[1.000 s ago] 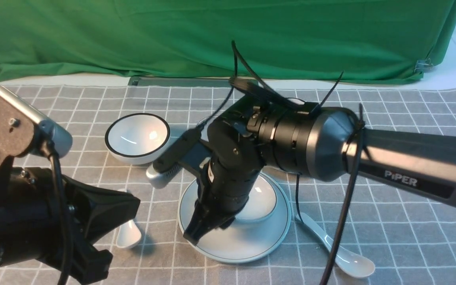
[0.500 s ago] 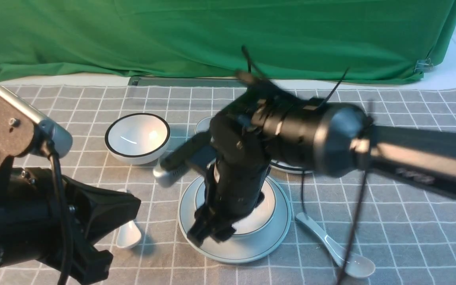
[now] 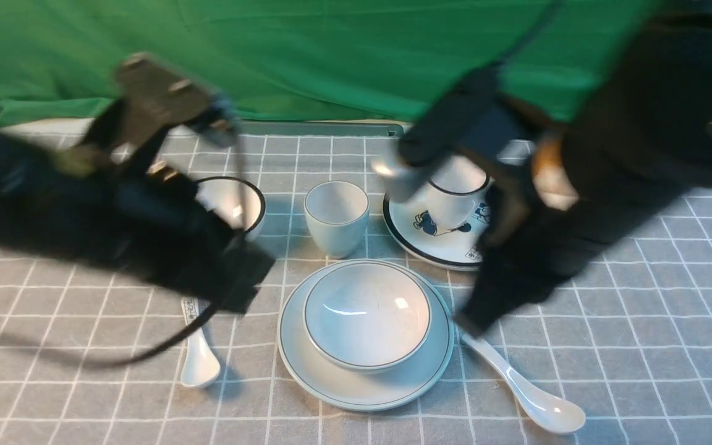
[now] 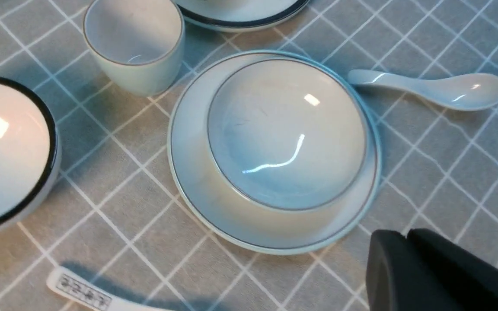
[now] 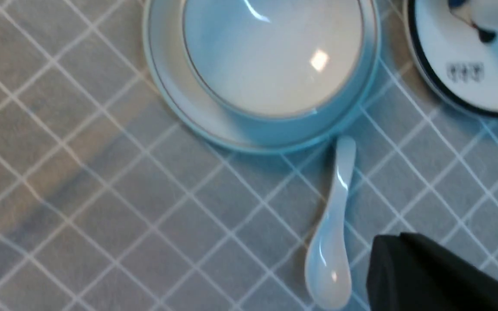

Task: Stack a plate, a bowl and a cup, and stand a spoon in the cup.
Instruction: Use the left arm to grab a blue teacup

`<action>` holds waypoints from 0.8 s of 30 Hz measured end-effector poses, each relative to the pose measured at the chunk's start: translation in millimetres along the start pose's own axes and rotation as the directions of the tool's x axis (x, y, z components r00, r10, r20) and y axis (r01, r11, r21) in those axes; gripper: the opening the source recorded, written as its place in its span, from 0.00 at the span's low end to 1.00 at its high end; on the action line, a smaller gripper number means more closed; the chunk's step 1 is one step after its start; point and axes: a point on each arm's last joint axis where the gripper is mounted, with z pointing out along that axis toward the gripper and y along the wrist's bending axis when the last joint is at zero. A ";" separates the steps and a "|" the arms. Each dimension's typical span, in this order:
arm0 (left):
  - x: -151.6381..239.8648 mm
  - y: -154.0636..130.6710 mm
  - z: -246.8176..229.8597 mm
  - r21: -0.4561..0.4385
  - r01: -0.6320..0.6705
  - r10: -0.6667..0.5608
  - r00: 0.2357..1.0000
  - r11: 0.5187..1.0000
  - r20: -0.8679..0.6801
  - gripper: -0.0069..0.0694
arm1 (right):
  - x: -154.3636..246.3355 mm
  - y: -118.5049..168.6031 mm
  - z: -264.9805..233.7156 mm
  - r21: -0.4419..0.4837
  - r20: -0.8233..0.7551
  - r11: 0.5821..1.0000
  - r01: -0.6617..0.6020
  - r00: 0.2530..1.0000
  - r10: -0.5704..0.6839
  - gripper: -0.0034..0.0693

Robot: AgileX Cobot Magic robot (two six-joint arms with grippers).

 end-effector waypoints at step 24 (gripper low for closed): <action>-93.4 99.7 178.4 0.027 -0.283 0.281 0.927 0.959 -0.247 0.67 | 103.7 -3.7 -47.3 -0.001 0.204 0.997 -0.083 0.976 0.082 0.10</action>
